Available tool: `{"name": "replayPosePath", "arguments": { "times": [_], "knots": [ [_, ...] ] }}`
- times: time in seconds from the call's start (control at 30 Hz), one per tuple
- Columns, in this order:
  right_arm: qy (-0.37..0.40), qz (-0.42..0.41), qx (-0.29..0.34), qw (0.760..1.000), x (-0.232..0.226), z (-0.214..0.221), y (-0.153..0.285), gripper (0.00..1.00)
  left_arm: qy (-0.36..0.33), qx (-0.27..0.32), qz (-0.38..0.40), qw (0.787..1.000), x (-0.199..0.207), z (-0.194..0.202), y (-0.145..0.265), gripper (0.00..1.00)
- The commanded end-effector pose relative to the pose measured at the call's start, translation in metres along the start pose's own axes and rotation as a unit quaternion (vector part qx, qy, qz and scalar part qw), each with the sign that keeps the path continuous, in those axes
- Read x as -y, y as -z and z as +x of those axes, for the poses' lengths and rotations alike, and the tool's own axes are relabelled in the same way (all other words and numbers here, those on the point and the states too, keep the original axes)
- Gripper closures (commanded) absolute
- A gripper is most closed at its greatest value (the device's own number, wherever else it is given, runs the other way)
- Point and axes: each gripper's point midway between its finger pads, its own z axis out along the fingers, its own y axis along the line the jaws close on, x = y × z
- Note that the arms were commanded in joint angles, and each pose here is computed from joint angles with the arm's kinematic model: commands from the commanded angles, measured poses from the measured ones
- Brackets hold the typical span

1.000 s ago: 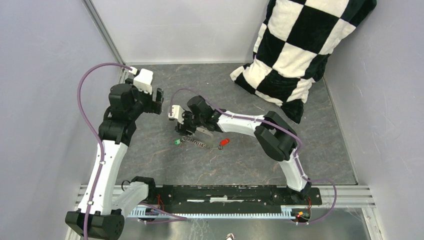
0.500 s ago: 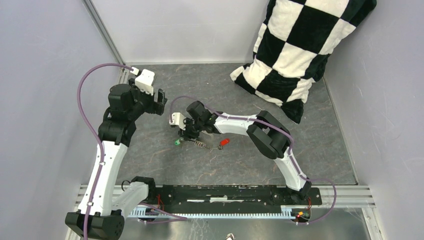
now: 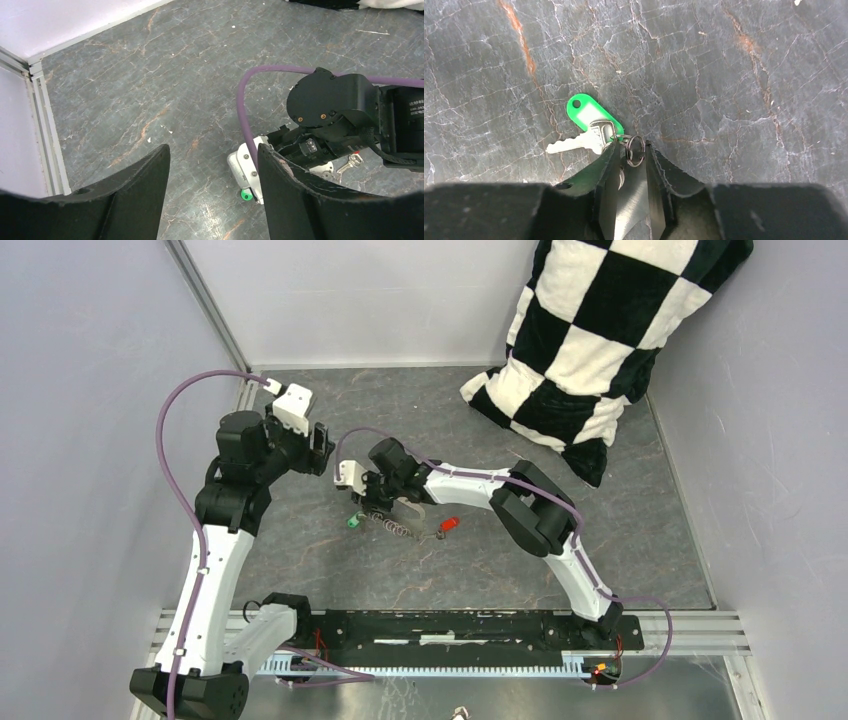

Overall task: Put the keys on the keyring
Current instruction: Pick up the keyring from the center of the board.

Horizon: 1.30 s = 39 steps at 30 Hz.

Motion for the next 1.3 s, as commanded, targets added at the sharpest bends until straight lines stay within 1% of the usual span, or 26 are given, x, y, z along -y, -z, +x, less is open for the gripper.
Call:
{"name": "replayPosePath", "arguments": {
  "times": [0.0, 0.03, 0.13, 0.23, 0.3, 0.33, 0.37, 0.47, 0.6, 0.67, 0.73, 0.8, 0.9, 1.03, 1.2, 1.27],
  "knots": [
    [-0.001, 0.009, 0.003, 1.000, 0.006, -0.004, -0.006, 0.63, -0.005, 0.020, 0.012, 1.000, 0.005, -0.017, 0.011, 0.30],
    [-0.002, 0.012, 0.005, 1.000, 0.007, -0.005, -0.006, 0.62, -0.006, 0.020, 0.014, 1.000, 0.005, -0.017, 0.011, 0.30],
    [-0.003, 0.013, 0.006, 1.000, 0.008, -0.005, -0.009, 0.66, -0.006, 0.022, 0.017, 1.000, 0.006, -0.019, 0.013, 0.32],
    [-0.006, 0.011, 0.007, 1.000, 0.009, -0.005, -0.012, 0.75, -0.008, 0.022, 0.020, 1.000, 0.008, -0.020, 0.015, 0.33],
    [-0.006, 0.008, 0.009, 1.000, 0.009, -0.006, -0.013, 0.85, -0.011, 0.021, 0.020, 1.000, 0.007, -0.020, 0.015, 0.34],
    [-0.006, 0.007, 0.011, 1.000, 0.009, -0.007, -0.012, 0.93, -0.013, 0.020, 0.020, 1.000, 0.008, -0.019, 0.015, 0.34],
    [-0.005, 0.006, 0.016, 1.000, 0.009, -0.009, -0.010, 0.99, -0.014, 0.019, 0.020, 1.000, 0.008, -0.019, 0.016, 0.34],
    [-0.008, 0.008, 0.055, 0.998, 0.012, -0.027, 0.008, 0.99, -0.018, 0.013, 0.020, 1.000, 0.007, -0.014, 0.014, 0.35],
    [-0.009, 0.022, 0.141, 0.990, 0.012, -0.064, 0.055, 0.99, -0.015, 0.001, 0.020, 1.000, 0.007, -0.003, 0.009, 0.35],
    [-0.008, 0.025, 0.179, 0.983, 0.006, -0.079, 0.082, 0.99, -0.021, -0.009, 0.042, 0.999, 0.014, 0.004, 0.008, 0.34],
    [-0.004, 0.022, 0.209, 0.978, -0.006, -0.089, 0.105, 0.99, -0.042, -0.020, 0.090, 0.995, 0.030, 0.014, 0.010, 0.30],
    [-0.004, 0.021, 0.235, 0.972, -0.018, -0.096, 0.127, 0.99, -0.066, -0.036, 0.154, 0.985, 0.050, 0.028, 0.016, 0.25],
    [-0.004, 0.014, 0.267, 0.964, -0.034, -0.107, 0.154, 0.99, -0.101, -0.048, 0.246, 0.963, 0.079, 0.047, 0.033, 0.23],
    [-0.003, 0.010, 0.317, 0.948, -0.053, -0.129, 0.195, 0.99, -0.155, 0.003, 0.293, 0.944, 0.095, 0.034, 0.049, 0.19],
    [0.014, -0.008, 0.366, 0.931, -0.073, -0.158, 0.239, 0.99, -0.212, 0.067, 0.370, 0.902, 0.124, 0.010, 0.085, 0.16],
    [0.025, -0.010, 0.382, 0.924, -0.080, -0.168, 0.258, 0.99, -0.223, 0.081, 0.386, 0.892, 0.131, 0.005, 0.098, 0.15]
  ]
}}
